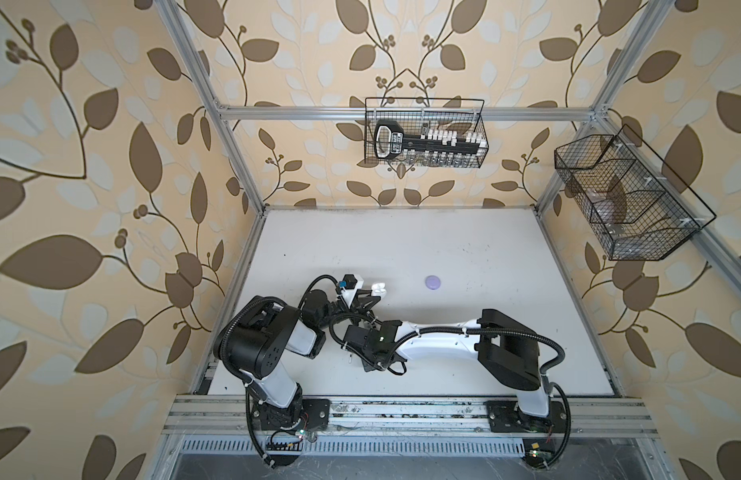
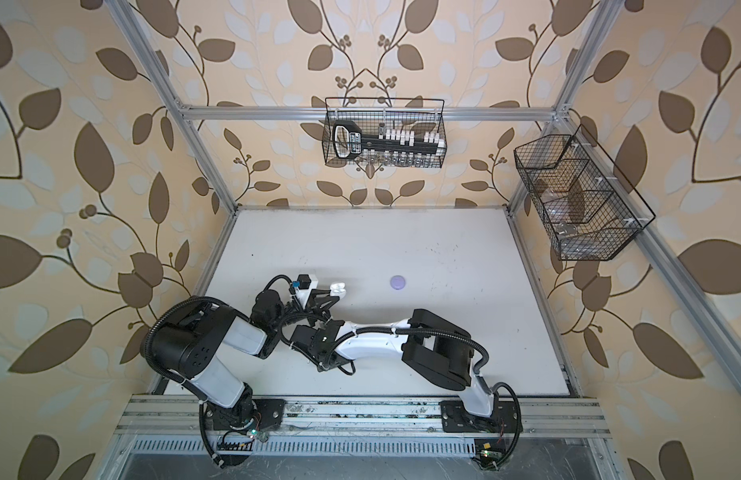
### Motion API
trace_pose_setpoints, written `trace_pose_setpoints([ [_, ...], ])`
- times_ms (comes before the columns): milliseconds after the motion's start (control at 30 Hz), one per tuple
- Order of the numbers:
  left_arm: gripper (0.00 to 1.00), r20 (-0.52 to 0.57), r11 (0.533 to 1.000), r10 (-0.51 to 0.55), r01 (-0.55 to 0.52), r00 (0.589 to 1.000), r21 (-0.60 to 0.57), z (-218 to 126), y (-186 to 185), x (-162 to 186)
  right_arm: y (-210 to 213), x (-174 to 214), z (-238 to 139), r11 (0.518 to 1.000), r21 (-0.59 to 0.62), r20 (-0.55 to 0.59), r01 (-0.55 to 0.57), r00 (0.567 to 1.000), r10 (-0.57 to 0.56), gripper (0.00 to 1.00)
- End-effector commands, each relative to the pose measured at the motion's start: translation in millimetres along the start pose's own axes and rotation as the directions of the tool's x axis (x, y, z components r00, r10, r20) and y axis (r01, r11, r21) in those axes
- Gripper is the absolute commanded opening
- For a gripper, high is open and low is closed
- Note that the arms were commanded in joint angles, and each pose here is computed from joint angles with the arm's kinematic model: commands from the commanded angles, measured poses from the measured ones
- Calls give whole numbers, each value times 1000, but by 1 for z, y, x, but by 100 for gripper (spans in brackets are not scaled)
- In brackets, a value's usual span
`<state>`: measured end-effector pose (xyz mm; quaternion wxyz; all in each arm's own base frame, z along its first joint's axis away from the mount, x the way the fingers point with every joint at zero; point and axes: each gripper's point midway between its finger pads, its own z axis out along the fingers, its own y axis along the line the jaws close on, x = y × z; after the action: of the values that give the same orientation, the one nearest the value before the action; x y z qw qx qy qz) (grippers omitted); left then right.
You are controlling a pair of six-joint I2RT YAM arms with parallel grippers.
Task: Insert the wireless bluetooth earbuds into the charging case
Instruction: 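Lower the open right gripper around the nearer white earbud, then close the right gripper on the white earbud and lift it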
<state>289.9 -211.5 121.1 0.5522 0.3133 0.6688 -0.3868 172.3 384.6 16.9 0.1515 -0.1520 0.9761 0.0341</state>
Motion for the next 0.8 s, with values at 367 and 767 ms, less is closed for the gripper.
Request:
trace_pose_setpoints([
  [367,15,40,999,45,-46,998,23,-1,-5,-10,16,-5,5,999,-13,8,46,999,-46,27],
  [767,15,41,999,45,-46,998,22,-1,-5,-10,18,-3,7,998,-11,-1,54,999,-54,27],
])
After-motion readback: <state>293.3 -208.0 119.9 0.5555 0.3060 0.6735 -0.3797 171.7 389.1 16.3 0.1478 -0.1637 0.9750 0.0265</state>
